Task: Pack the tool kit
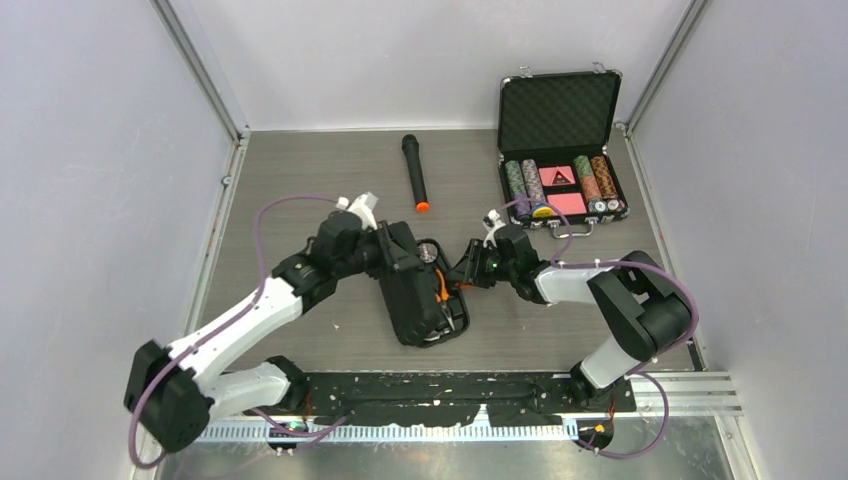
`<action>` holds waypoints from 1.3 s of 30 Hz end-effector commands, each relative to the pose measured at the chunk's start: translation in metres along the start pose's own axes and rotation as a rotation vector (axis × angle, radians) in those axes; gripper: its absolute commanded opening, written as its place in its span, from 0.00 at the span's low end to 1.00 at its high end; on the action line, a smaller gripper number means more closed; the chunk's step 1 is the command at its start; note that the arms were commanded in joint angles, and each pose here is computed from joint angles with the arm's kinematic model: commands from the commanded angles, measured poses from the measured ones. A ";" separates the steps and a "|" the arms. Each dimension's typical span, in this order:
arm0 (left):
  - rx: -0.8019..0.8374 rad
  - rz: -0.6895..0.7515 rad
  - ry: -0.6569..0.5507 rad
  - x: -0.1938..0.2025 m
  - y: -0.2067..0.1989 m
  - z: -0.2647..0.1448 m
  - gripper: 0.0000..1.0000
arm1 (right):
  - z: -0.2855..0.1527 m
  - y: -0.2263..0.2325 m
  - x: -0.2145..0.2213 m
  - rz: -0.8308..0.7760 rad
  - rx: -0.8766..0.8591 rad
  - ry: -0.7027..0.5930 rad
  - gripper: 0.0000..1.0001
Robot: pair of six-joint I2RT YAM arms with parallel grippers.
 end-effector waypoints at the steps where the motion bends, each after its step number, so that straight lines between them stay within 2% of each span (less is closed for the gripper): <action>1: 0.025 0.007 0.067 0.004 -0.008 0.029 0.23 | 0.001 -0.002 0.025 0.054 -0.016 0.108 0.36; 6: 0.029 -0.014 0.128 0.007 -0.005 0.063 0.23 | -0.005 0.004 0.020 0.039 -0.028 0.070 0.37; 9: 0.036 -0.013 0.152 0.006 -0.007 0.072 0.25 | -0.015 0.008 0.007 -0.002 0.008 0.000 0.41; 12: 0.035 0.027 0.108 -0.005 -0.014 0.067 0.31 | -0.037 0.010 -0.009 -0.070 0.083 -0.083 0.46; 16: -0.049 0.119 0.056 -0.020 -0.018 0.051 0.37 | -0.066 0.010 -0.032 -0.160 0.208 -0.228 0.54; 18: -0.080 0.143 0.054 -0.021 -0.017 0.043 0.40 | -0.075 0.009 -0.034 -0.206 0.240 -0.236 0.55; 21: -0.151 0.180 0.087 -0.010 -0.012 0.037 0.41 | -0.073 0.010 -0.031 -0.254 0.222 -0.165 0.54; 24: -0.222 0.220 0.168 0.009 -0.006 0.037 0.42 | -0.064 0.019 -0.018 -0.253 0.104 -0.046 0.46; 30: -0.328 0.230 0.290 0.042 0.019 0.048 0.36 | -0.050 0.035 0.018 -0.245 0.041 0.090 0.43; 36: -0.574 0.335 0.312 0.041 0.051 0.046 0.31 | -0.028 0.057 0.067 -0.214 -0.021 0.233 0.41; 39: -0.631 0.378 0.303 0.036 0.059 0.044 0.31 | -0.021 0.074 0.092 -0.238 -0.073 0.306 0.41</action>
Point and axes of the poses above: each gripper's point midway between its finger pads, its own z axis out along the fingers, its own y axis along the line the jaws close on, x = y × z, the point moved 8 cm from there along -z, back along the fingers, and after that the axes turned 6 degrees about z, right-handed, at the moved point
